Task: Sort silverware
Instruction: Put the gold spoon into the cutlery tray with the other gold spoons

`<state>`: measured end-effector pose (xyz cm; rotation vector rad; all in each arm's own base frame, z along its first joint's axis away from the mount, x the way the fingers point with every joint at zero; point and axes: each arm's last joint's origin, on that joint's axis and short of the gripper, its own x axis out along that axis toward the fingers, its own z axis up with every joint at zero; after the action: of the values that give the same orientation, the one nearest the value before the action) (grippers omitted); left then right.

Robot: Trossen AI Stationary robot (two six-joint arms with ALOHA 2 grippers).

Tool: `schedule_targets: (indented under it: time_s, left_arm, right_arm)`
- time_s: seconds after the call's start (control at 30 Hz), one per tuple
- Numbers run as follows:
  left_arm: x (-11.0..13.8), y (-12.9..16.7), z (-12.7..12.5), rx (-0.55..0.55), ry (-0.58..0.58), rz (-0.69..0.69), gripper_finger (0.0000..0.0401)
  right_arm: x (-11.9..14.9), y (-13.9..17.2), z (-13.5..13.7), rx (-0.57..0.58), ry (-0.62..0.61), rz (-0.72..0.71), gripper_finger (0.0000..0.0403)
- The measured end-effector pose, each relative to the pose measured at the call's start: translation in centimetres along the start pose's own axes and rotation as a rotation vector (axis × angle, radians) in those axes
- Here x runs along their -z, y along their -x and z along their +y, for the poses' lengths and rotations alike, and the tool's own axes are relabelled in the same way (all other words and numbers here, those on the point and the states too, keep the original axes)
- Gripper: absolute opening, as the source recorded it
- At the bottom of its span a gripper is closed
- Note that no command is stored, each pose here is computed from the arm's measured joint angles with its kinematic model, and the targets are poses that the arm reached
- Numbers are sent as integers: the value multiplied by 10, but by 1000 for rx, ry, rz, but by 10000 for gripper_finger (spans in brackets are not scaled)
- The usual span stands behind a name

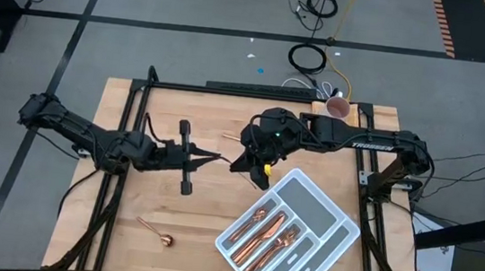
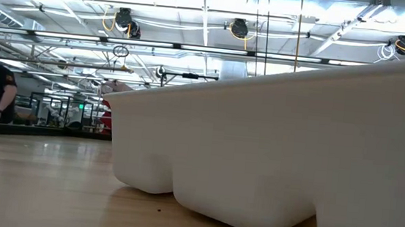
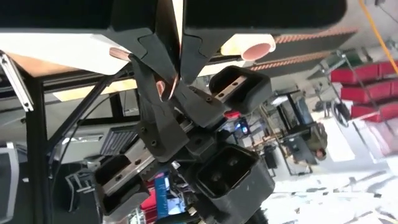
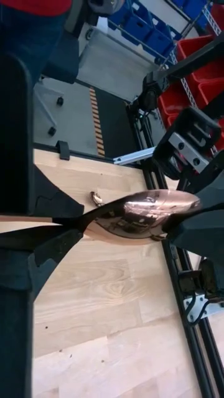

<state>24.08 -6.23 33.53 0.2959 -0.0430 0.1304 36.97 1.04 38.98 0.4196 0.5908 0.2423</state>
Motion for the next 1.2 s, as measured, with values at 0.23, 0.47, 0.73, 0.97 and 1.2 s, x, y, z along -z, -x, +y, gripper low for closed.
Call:
schedule_targets:
  time_s: [0.23, 0.47, 0.73, 0.97, 1.2]
  left_arm:
    - [1, 0, 1, -35, 88, 16, 2]
    - [1, 0, 1, -63, 159, 22, 1]
    - [4, -2, 5, -96, 249, 42, 0]
    - [8, -6, 12, -98, 406, 36, 0]
    - [1, -29, 10, -50, 440, 55, 0]
  right_arm:
    - [7, 5, -1, 30, 7, 67, 75]
    - [15, 50, 7, 9, 34, 158, 150]
    - [25, 125, 33, 34, 68, 88, 147]
    - [46, 185, 52, 118, 55, 32, 144]
    - [68, 233, 67, 74, 50, -26, 144]
